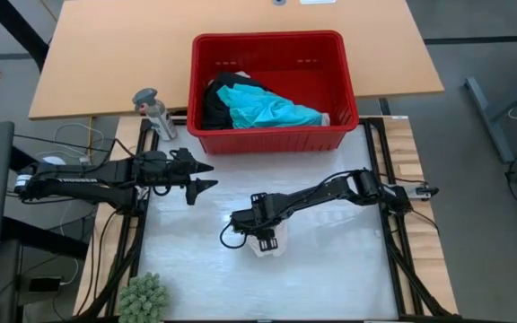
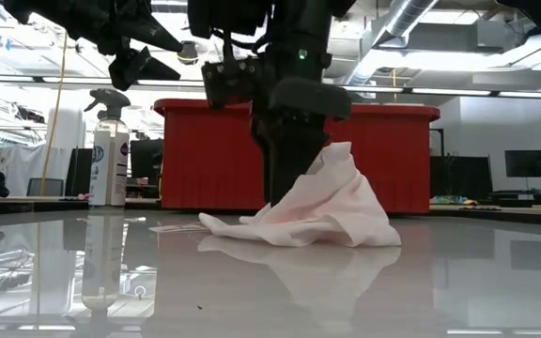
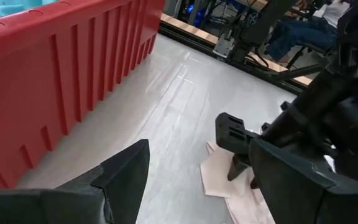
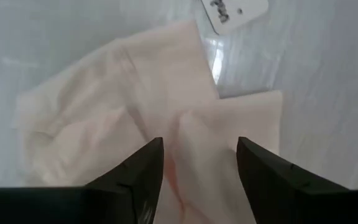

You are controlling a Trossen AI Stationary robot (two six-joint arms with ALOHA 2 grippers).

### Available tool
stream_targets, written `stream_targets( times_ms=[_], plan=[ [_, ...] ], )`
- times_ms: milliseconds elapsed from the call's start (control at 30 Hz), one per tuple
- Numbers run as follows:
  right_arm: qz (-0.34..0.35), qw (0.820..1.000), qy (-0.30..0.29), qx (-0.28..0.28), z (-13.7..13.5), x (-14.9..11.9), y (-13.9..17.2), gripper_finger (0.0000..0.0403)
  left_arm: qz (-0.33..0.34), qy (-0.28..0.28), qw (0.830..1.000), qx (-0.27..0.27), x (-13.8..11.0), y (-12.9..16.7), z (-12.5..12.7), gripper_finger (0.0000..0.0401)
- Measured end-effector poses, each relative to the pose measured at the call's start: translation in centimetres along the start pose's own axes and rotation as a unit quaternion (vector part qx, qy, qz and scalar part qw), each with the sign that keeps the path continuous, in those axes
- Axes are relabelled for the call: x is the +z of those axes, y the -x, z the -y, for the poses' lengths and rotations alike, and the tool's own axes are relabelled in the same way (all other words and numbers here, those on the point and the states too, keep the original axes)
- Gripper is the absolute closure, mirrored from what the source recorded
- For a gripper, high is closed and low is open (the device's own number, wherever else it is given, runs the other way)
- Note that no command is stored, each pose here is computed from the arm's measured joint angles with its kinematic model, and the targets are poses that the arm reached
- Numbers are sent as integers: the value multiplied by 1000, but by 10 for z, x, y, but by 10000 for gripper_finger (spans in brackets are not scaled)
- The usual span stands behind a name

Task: Fold Laundry from Bin
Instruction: Fold the white underwear

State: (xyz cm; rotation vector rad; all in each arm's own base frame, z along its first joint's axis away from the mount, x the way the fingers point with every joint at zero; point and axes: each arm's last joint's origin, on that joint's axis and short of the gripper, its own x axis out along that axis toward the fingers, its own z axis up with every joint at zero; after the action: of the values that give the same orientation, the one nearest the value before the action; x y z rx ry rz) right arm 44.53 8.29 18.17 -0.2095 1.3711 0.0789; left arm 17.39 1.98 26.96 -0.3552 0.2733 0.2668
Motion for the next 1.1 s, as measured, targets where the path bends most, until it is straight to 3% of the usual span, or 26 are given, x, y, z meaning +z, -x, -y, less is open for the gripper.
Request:
stream_targets(
  times_ms=[167,400,567,767,967,1100],
  plan=[
    [-1,1000,-7,-1,2,0,0,234,0,0,1000,5,0,0,0,136],
    [-17,999,-44,-6,11,-3,-1,382,2,0,1000,12,0,0,-1,136],
    [-11,997,-71,-23,16,1,9,386,2,-1,1000,11,0,0,-1,136],
    [11,991,-124,-47,25,11,60,386,2,-5,1000,11,0,0,-1,136],
    [-40,964,-222,-143,28,-3,79,386,2,-3,1000,10,0,0,0,136],
    [-80,945,-269,-167,28,-13,81,386,-10,-7,1000,3,-3,-3,3,136]
  ],
)
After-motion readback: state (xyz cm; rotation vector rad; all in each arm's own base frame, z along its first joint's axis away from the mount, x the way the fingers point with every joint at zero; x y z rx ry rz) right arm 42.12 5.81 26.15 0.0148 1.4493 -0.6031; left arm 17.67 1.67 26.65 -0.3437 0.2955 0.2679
